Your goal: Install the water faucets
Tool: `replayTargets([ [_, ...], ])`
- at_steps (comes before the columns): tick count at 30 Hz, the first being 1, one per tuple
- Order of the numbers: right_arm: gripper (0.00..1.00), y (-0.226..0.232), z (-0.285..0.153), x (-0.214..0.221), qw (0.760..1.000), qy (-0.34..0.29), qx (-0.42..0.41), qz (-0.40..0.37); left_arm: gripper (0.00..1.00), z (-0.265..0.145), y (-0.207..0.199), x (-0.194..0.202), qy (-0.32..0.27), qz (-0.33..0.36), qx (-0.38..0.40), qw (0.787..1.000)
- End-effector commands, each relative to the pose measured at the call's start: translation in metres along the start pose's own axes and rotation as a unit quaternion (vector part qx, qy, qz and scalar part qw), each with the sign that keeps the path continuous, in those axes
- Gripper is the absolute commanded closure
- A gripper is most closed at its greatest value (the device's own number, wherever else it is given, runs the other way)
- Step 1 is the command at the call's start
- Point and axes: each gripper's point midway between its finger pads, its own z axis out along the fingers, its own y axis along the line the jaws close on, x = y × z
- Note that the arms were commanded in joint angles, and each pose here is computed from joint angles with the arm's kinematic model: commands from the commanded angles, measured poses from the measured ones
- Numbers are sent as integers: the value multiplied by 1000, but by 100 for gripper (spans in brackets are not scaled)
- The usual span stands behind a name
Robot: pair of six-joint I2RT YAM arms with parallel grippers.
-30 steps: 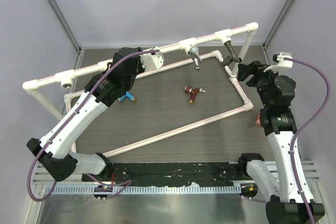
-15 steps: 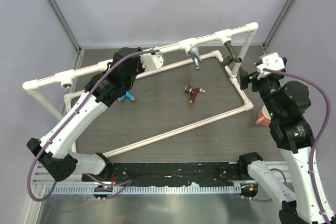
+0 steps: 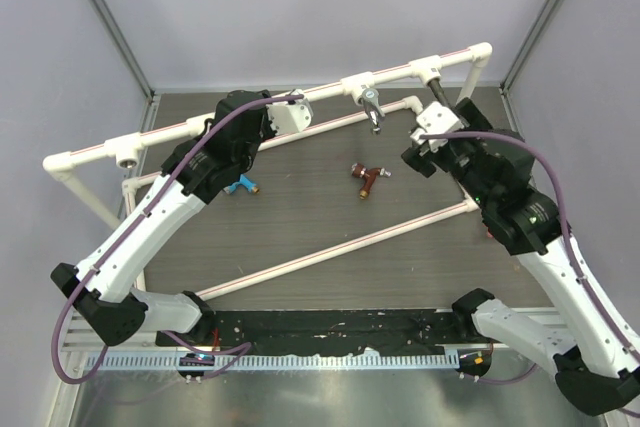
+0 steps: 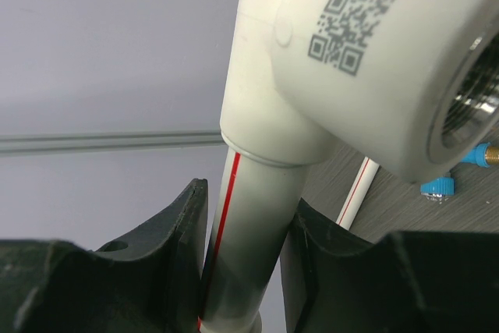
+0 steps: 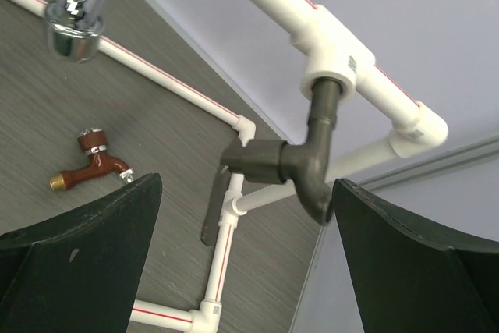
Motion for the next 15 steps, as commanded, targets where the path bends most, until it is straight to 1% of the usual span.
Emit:
replayTargets([
  [1,3,-2,1,-9,997,9,23,-67,100,1,-11,-22,-37,-77,6,996],
  [2,1,-3,1,-4,996,26,33,-76,100,2,-11,-21,-36,-77,6,996],
  [7,0,16,4,0,996,44,14,-71,100,3,-12,-20,-32,-75,5,997],
  [11,0,28,6,19,993,91,-11,-72,100,3,-12,-20,-31,-74,4,997],
  [15,8,39,1,30,992,116,-29,-44,100,3,-11,-20,-31,-74,3,997],
])
